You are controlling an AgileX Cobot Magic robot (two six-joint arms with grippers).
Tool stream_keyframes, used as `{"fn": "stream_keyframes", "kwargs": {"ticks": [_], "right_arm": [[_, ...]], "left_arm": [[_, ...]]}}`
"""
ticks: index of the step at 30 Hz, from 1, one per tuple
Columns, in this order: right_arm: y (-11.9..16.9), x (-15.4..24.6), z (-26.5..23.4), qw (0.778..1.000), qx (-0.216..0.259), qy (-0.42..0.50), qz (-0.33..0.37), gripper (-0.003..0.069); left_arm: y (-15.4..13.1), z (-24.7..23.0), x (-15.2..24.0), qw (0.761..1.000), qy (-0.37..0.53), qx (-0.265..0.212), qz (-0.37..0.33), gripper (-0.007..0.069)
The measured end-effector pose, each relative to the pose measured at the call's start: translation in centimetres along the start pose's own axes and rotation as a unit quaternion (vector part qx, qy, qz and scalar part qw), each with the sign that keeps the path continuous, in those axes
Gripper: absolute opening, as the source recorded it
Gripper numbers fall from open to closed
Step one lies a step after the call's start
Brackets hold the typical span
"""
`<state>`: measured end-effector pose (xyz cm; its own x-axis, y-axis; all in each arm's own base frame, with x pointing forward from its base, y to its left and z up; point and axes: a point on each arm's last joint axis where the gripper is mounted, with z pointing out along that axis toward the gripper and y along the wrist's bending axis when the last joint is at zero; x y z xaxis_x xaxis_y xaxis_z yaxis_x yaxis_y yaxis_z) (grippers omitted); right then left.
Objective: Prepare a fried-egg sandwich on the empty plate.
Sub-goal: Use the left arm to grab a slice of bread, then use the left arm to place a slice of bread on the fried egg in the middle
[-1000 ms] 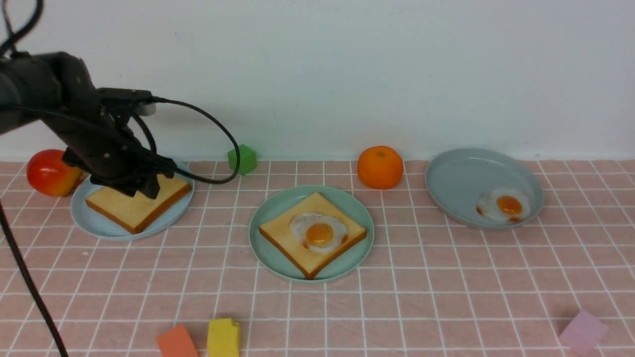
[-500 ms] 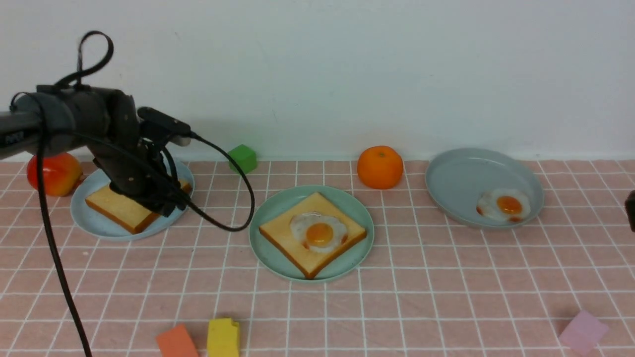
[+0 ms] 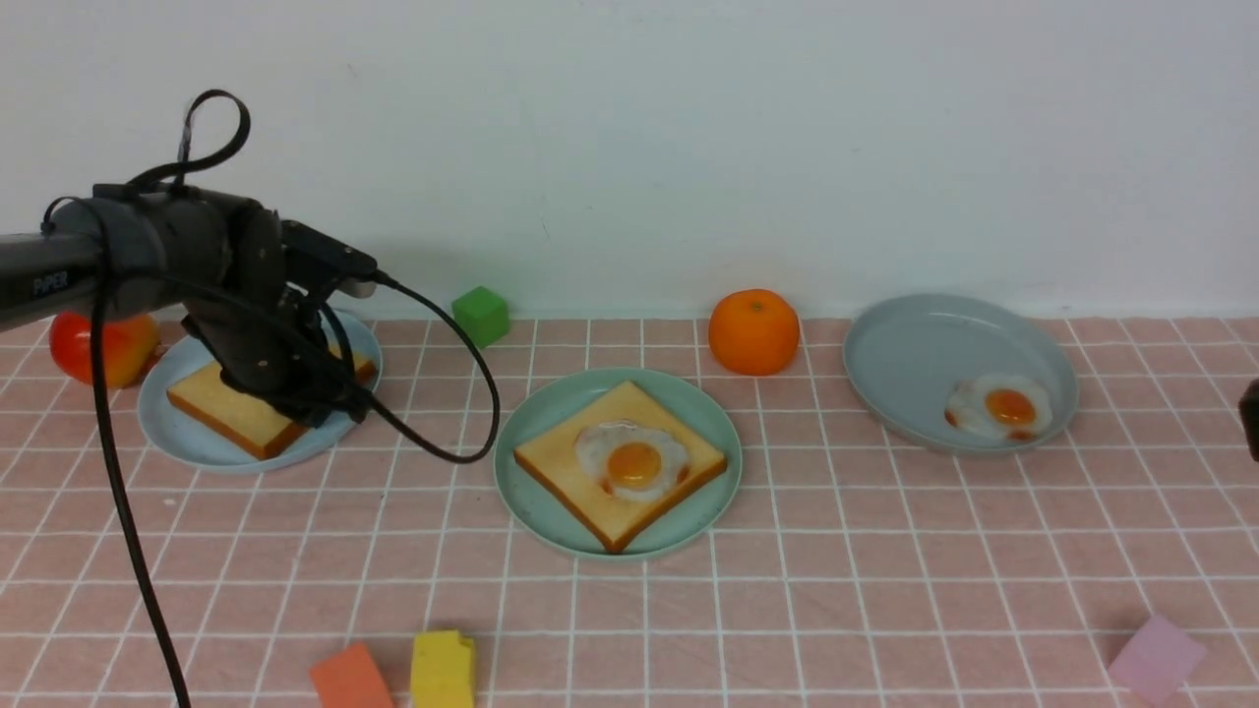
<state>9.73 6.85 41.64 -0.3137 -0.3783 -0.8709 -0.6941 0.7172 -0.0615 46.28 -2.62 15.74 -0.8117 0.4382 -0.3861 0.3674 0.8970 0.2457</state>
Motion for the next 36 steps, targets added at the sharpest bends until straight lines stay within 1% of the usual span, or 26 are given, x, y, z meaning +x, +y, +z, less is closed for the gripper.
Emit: {"fn": "stream_keyframes", "kwargs": {"ticks": [1, 2, 3, 5, 9, 12, 13, 16, 19, 20, 21, 22, 24, 27, 28, 29, 31, 32, 33, 36], "right_arm": [[0.0, 0.0, 0.0, 1.0, 0.0, 0.0, 0.0, 0.001], [0.0, 0.0, 0.0, 1.0, 0.0, 0.0, 0.0, 0.001], [0.0, 0.0, 0.0, 1.0, 0.0, 0.0, 0.0, 0.001], [0.0, 0.0, 0.0, 1.0, 0.0, 0.0, 0.0, 0.001], [0.0, 0.0, 0.0, 1.0, 0.0, 0.0, 0.0, 0.001], [0.0, 0.0, 0.0, 1.0, 0.0, 0.001, -0.001, 0.0011], [0.0, 0.0, 0.0, 1.0, 0.002, 0.001, -0.001, 0.0013], [-0.2, 0.1, 0.0, 1.0, 0.009, 0.006, -0.007, 0.0014], [-0.3, 0.3, 0.0, 1.0, 0.018, 0.016, -0.013, 0.0014], [-0.4, 0.4, 0.0, 1.0, 0.02, 0.02, -0.011, 0.0014], [-0.5, 0.5, 0.0, 0.999, 0.026, 0.025, -0.008, 0.0015], [-0.5, 0.5, 0.0, 0.999, 0.029, 0.029, -0.003, 0.0015], [-0.7, 0.7, -0.1, 0.998, 0.038, 0.04, 0.005, 0.0015], [-0.7, 1.1, -0.2, 0.997, 0.044, 0.055, 0.011, 0.0015], [-0.7, 1.1, -0.3, 0.997, 0.045, 0.056, 0.011, 0.0015], [-0.6, 1.2, -0.5, 0.997, 0.045, 0.057, 0.014, 0.0015], [-0.5, 1.3, -0.8, 0.997, 0.045, 0.057, 0.016, 0.0015], [-0.4, 1.3, -0.9, 0.997, 0.045, 0.056, 0.017, 0.0015], [-0.3, 1.5, -1.1, 0.997, 0.044, 0.057, 0.016, 0.0015], [-0.1, 1.7, -1.6, 0.997, 0.043, 0.062, 0.015, 0.0018]], "left_arm": [[0.0, 0.0, 0.0, 1.0, 0.0, 0.0, 0.0, 0.0175], [0.0, 0.1, 0.0, 1.0, 0.0, -0.001, 0.001, 0.0119], [0.0, 0.1, -0.1, 1.0, -0.001, -0.001, 0.0, 0.0078], [0.1, 0.1, -0.1, 1.0, -0.002, -0.002, -0.008, 0.0026], [0.2, -0.2, -0.2, 1.0, -0.007, -0.004, -0.022, 0.002], [0.5, -2.0, -0.6, 0.999, -0.02, -0.011, -0.025, 0.002], [0.7, -2.9, -0.8, 0.999, -0.028, -0.015, -0.027, 0.002], [1.0, -7.7, -2.0, 0.996, -0.073, -0.023, -0.034, 0.002], [-0.6, -11.9, -3.1, 0.993, -0.11, -0.009, -0.034, 0.002], [-1.6, -12.9, -3.4, 0.993, -0.118, 0.002, -0.031, 0.002], [-3.7, -14.0, -4.0, 0.992, -0.123, 0.026, -0.021, 0.002], [-4.8, -14.3, -4.1, 0.992, -0.119, 0.04, -0.016, 0.002], [-9.2, -14.6, -4.7, 0.99, -0.109, 0.083, 0.014, 0.002], [-14.8, -14.0, -5.0, 0.986, -0.098, 0.117, 0.068, 0.002], [-15.5, -13.9, -5.0, 0.985, -0.097, 0.119, 0.077, 0.002], [-18.1, -13.5, -5.1, 0.982, -0.098, 0.125, 0.105, 0.002], [-20.6, -12.6, -5.1, 0.976, -0.105, 0.119, 0.152, 0.002], [-20.8, -12.6, -5.0, 0.975, -0.104, 0.118, 0.156, 0.002], [-22.0, -12.2, -5.0, 0.971, -0.111, 0.11, 0.179, 0.002], [-23.4, -11.5, -5.1, 0.967, -0.12, 0.095, 0.205, 0.002]]}}
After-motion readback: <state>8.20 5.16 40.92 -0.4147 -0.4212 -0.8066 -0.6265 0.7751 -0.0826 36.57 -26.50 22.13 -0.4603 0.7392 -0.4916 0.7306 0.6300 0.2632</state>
